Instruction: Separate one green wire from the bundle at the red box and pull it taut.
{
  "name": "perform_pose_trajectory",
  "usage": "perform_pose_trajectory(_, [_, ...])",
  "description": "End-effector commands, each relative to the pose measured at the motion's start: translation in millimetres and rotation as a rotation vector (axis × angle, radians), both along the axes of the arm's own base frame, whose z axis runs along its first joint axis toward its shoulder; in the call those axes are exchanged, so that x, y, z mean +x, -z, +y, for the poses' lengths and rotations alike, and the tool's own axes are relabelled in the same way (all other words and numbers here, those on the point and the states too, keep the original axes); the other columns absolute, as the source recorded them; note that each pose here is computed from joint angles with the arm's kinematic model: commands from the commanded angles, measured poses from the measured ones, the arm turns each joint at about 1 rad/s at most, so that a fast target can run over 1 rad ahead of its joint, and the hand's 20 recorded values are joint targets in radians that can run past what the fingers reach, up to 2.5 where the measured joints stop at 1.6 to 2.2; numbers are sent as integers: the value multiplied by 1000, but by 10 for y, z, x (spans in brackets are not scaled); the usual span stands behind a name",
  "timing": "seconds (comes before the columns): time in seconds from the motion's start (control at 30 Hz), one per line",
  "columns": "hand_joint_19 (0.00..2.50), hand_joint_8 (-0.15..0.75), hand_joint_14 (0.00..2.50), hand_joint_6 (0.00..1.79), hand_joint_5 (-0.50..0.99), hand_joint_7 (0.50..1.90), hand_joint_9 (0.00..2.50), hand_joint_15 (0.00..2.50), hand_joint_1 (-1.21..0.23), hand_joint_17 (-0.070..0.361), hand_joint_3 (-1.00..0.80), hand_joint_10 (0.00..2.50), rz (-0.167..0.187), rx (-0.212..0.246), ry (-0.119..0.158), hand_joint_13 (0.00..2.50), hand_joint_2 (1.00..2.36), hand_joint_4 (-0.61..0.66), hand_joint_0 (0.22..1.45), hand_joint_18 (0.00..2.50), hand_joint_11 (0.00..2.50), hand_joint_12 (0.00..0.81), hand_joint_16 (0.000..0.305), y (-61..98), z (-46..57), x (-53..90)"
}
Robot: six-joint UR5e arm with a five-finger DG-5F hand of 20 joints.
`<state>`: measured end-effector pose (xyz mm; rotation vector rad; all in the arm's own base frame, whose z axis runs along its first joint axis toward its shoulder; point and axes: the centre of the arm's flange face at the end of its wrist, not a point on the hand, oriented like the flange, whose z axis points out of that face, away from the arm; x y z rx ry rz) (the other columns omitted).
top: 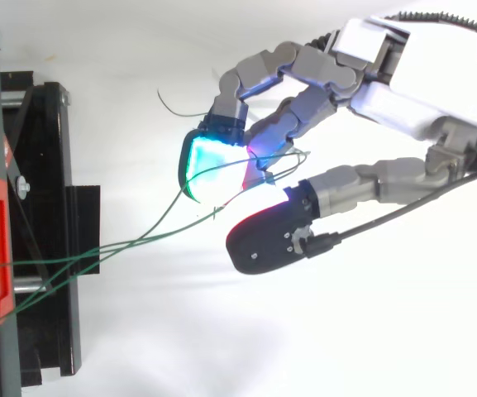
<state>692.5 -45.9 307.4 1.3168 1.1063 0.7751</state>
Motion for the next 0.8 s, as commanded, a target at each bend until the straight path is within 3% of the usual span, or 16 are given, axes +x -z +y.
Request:
perform_pose_trajectory(0.0, [762,296,25,848,-160,996,1104,689,-649,129,-500,22,20,-4,-1,771,1000,130,497,688,1135,413,57,-34,0,-7])
perform_pose_trajectory(0.13, [780,279,26,837,-153,1043,1142,686,-514,122,-495,24,20,-4,0,781,1000,112,549,673,1120,398,54,-34,-1,-7])
perform_pose_trajectory(0.23, [786,270,26,834,-150,1063,1163,694,-517,119,-406,25,21,-5,0,788,1008,105,584,666,1127,394,53,-39,-1,-7])
perform_pose_trajectory(0.63, [779,272,27,865,-169,1094,1125,696,-695,120,-204,24,21,-5,0,786,1019,124,603,676,1158,395,53,-39,-1,-7])
perform_pose_trajectory(0.77, [769,272,27,888,-181,1042,1089,691,-751,121,-205,24,23,-5,0,773,1018,114,621,675,1159,393,54,-38,-2,-9])
